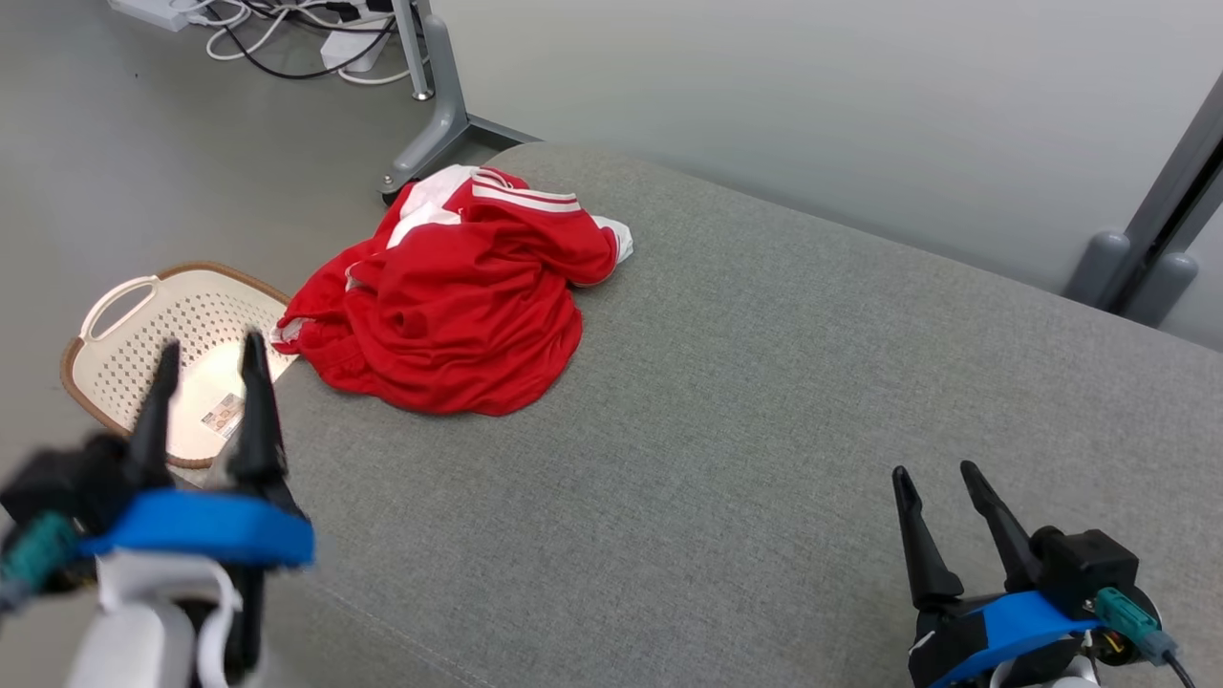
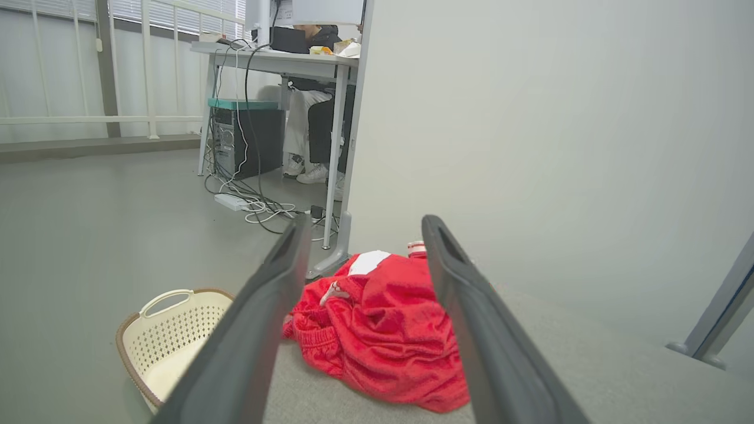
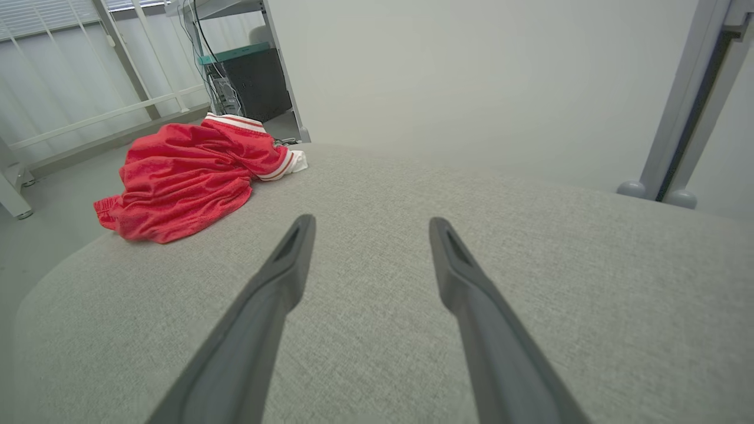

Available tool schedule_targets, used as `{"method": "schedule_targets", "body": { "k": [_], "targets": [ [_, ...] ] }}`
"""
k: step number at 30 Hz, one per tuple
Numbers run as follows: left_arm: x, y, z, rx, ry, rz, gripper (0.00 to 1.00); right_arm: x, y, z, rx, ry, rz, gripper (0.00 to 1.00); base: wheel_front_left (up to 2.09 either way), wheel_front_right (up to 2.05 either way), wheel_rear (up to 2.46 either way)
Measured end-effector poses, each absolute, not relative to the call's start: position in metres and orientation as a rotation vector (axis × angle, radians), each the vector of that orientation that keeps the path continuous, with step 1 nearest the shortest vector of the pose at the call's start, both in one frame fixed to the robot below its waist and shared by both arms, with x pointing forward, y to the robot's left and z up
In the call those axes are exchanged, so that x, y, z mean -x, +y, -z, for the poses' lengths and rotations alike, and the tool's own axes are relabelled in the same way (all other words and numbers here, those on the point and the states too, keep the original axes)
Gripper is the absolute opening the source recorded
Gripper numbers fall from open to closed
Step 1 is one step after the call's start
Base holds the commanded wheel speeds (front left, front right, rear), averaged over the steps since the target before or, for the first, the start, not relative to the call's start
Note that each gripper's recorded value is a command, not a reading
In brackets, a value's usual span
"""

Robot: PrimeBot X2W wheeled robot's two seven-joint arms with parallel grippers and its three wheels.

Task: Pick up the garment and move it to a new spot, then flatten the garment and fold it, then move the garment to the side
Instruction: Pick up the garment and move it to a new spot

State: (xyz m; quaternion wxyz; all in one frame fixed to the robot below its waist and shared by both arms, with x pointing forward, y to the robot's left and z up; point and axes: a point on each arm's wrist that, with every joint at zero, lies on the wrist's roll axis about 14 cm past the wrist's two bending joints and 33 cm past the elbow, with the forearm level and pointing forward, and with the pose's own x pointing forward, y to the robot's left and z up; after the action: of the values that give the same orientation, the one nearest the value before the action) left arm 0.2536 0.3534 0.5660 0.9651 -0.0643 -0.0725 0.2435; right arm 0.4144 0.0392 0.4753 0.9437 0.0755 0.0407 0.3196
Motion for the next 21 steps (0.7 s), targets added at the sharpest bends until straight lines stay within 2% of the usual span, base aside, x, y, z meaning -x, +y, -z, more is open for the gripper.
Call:
{"method": "schedule_targets", "body": {
  "k": [3,5,8,10,16,21],
  "targets": [
    [-0.275,0.368,-0.593,0.08,-0.131,-0.468,1.0,-0.417,0.032,-0.472,-0.158,0.084,-0.631,1.0,0.0,0.0,0.0],
    [-0.283,0.372,-0.595,0.069,-0.108,-0.46,1.0,-0.418,0.028,-0.47,-0.16,0.088,-0.621,1.0,0.0,0.0,0.0],
    [-0.33,0.38,-0.596,0.077,-0.013,-0.411,1.0,-0.424,0.008,-0.46,-0.161,0.11,-0.567,1.0,0.0,0.0,0.0],
    [-0.341,0.381,-0.593,0.082,0.013,-0.401,1.0,-0.426,0.003,-0.458,-0.16,0.113,-0.552,1.0,0.0,0.0,0.0],
    [-0.393,0.393,-0.539,0.079,0.261,-0.389,1.0,-0.44,-0.033,-0.438,-0.14,0.152,-0.455,1.0,0.0,0.0,0.0],
    [-0.413,0.4,-0.481,0.092,0.457,-0.405,1.0,-0.447,-0.064,-0.422,-0.13,0.184,-0.369,1.0,0.0,0.0,0.0]
  ]
}}
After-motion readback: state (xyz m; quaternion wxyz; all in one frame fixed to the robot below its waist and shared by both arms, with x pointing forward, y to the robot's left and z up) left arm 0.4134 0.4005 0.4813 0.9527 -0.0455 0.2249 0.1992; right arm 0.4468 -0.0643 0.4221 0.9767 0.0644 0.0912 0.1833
